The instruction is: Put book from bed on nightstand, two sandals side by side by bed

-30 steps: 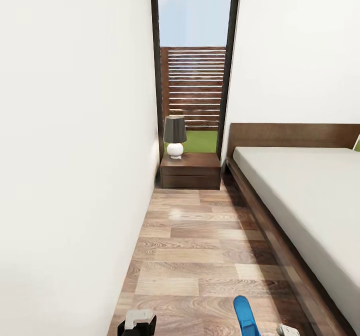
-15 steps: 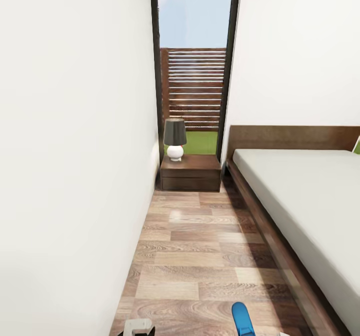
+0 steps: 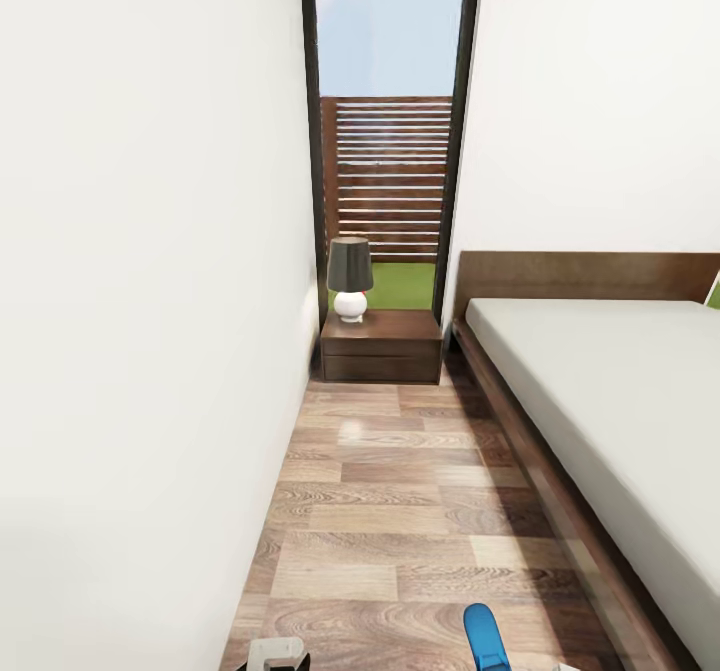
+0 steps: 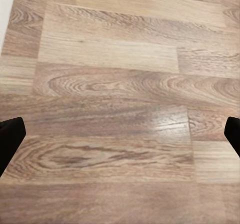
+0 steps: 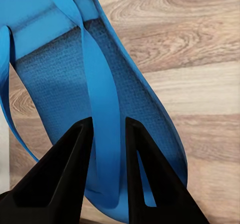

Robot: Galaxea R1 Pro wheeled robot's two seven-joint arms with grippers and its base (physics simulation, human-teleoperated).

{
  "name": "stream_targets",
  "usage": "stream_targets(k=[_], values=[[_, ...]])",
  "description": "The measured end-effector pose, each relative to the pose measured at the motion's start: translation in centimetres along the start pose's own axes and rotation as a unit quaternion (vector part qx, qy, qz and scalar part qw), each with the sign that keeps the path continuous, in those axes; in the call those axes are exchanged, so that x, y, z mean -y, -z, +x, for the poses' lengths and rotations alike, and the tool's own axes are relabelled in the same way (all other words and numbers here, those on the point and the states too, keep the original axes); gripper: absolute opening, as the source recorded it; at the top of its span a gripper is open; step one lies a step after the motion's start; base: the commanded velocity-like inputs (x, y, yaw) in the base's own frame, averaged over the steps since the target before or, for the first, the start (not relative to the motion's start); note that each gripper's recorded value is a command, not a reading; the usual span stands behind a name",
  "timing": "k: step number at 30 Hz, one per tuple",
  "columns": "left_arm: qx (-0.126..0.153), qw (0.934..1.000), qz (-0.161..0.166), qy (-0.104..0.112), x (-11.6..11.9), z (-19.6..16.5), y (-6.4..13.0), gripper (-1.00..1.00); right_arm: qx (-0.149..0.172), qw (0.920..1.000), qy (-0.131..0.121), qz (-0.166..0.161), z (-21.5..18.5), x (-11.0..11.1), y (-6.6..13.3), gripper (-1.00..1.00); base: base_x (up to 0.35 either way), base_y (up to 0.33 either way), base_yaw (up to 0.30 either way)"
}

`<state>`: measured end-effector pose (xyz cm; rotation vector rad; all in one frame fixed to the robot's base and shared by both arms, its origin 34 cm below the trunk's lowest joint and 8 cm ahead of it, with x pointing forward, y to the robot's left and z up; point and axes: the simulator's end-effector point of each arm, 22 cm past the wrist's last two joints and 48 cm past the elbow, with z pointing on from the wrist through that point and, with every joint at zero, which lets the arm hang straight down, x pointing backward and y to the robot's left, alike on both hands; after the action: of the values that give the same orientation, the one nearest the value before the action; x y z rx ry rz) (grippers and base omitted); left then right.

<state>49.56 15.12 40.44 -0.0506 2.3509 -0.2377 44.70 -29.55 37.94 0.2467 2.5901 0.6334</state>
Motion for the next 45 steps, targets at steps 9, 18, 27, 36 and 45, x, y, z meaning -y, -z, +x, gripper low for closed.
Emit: stream_targets(k=[9, 18, 27, 36, 45], values=[[0.0, 1.0, 0.001, 0.0, 0.1, -0.04, 0.01, 1.0, 0.001, 1.0, 0.0, 0.0, -0.07, -0.01, 0.02, -1.0, 0.0, 0.0, -0.014], [0.001, 1.0, 0.001, 0.0, 0.12, -0.04, 0.02, 1.0, 0.001, 1.0, 0.001, -0.001, -0.11, -0.06, 0.03, -1.0, 0.0, 0.0, -0.005], [0.0, 1.0, 0.001, 0.0, 0.13, -0.03, 0.02, 1.0, 0.001, 1.0, 0.001, -0.002, -0.08, -0.09, 0.04, -1.0, 0.0, 0.0, -0.193], [0.0, 1.0, 0.001, 0.0, 0.17, -0.03, 0.02, 1.0, 0.001, 1.0, 0.001, -0.002, -0.08, -0.09, 0.04, -1.0, 0.0, 0.0, -0.281], [0.0, 1.0, 0.002, 0.0, 0.27, -0.02, 0.01, 1.0, 0.001, 1.0, 0.001, -0.002, -0.08, -0.08, 0.04, -1.0, 0.0, 0.0, -0.282]])
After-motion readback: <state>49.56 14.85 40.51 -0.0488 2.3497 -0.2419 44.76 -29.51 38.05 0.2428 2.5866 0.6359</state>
